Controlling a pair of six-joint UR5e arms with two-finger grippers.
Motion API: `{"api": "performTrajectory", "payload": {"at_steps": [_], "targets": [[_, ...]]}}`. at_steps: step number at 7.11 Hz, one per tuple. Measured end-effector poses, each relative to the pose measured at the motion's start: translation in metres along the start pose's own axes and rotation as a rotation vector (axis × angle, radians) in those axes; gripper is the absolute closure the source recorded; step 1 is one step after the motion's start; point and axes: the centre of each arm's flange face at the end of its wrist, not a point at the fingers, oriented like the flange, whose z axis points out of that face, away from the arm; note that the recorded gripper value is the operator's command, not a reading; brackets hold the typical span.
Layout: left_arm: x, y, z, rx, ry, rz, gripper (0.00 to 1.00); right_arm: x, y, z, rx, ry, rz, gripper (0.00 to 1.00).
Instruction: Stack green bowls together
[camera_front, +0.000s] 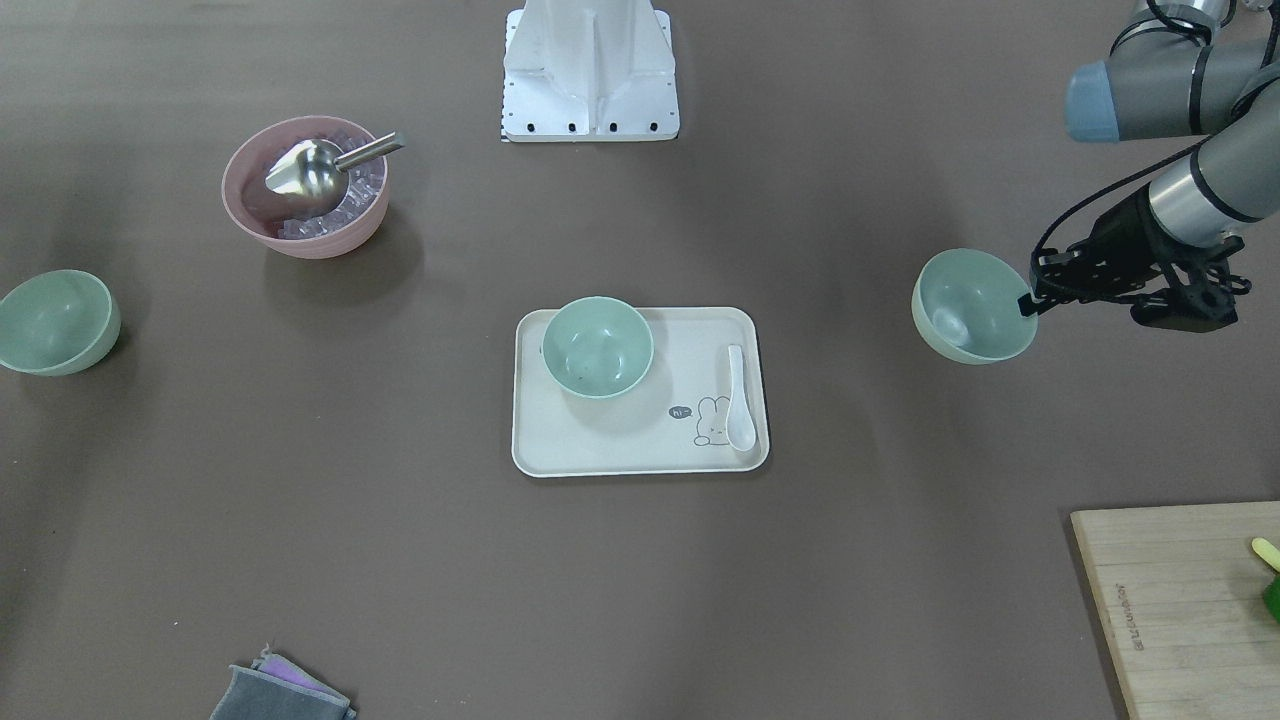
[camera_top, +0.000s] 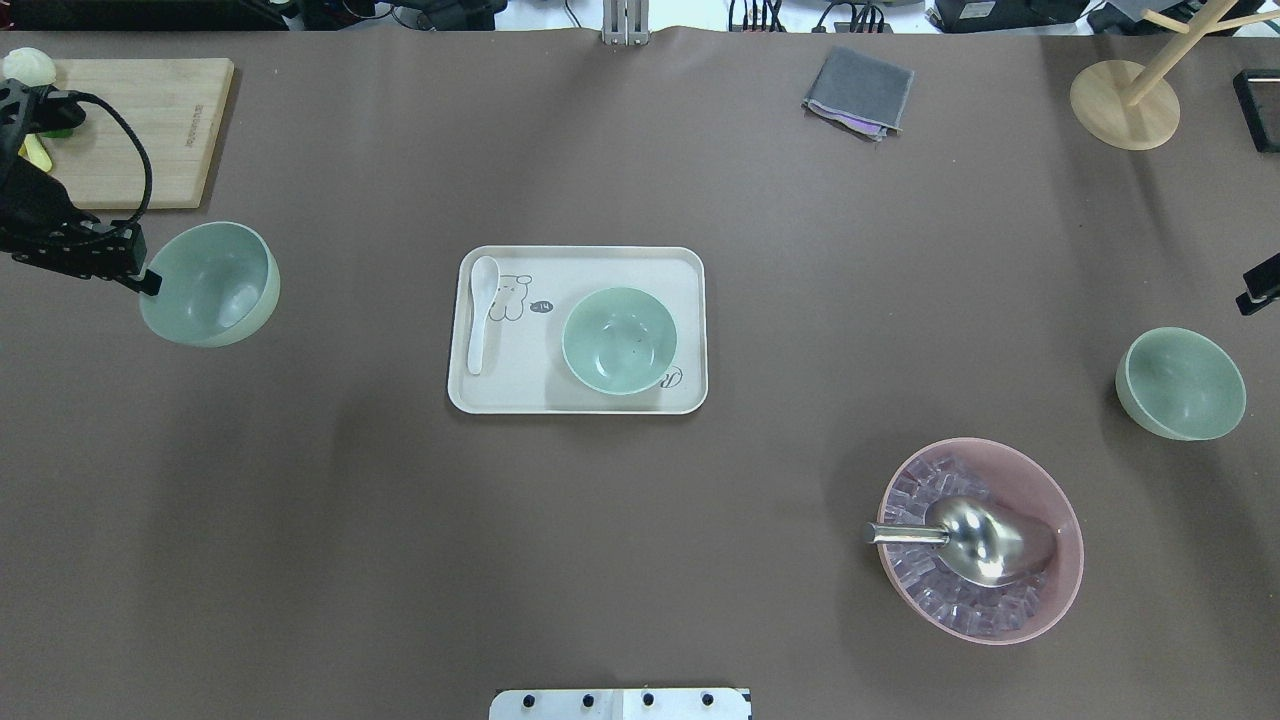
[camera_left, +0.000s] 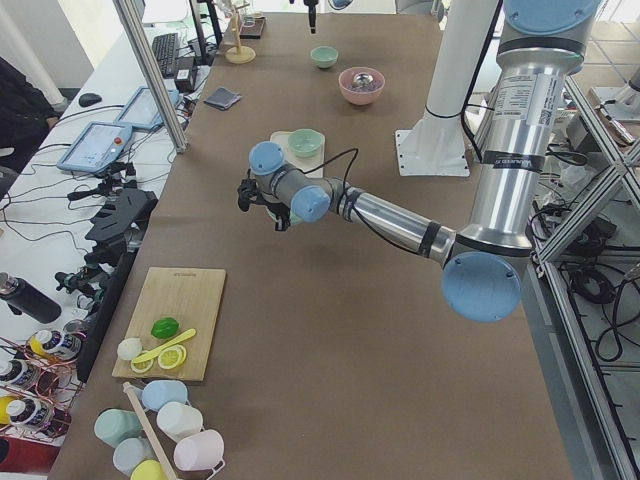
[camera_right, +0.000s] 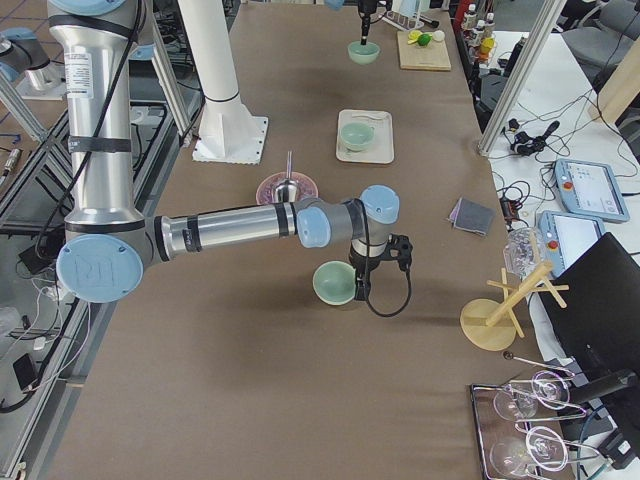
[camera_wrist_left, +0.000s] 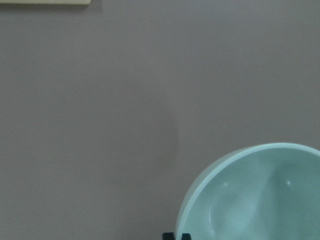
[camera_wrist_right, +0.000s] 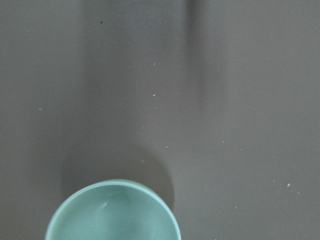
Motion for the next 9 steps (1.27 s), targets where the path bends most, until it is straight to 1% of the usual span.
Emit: {"api": "performTrajectory", "payload": {"at_steps": [1, 2, 4, 7, 8, 9], "targets": [[0.014, -0.004, -0.007, -0.003, -0.005, -0.009, 1.00, 0.010, 0.001, 0.012, 0.014, -0.007, -0.003, 0.01], [0.021, -0.007, -0.011, -0.004, -0.007, -0.012, 1.00, 0.013, 0.004, 0.020, 0.015, -0.011, 0.001, 0.01], [0.030, -0.009, -0.017, 0.004, -0.002, -0.015, 1.00, 0.007, 0.011, 0.036, 0.000, -0.014, -0.007, 0.01], [0.032, -0.009, -0.018, 0.006, -0.001, -0.023, 1.00, -0.019, 0.018, 0.062, -0.025, -0.022, -0.037, 0.02], [0.032, -0.009, -0.018, 0.006, -0.002, -0.024, 1.00, -0.023, 0.019, 0.066, -0.032, -0.022, -0.041, 0.08], [0.031, -0.009, -0.018, 0.006, -0.002, -0.025, 1.00, -0.024, 0.020, 0.068, -0.035, -0.024, -0.043, 0.20]]}}
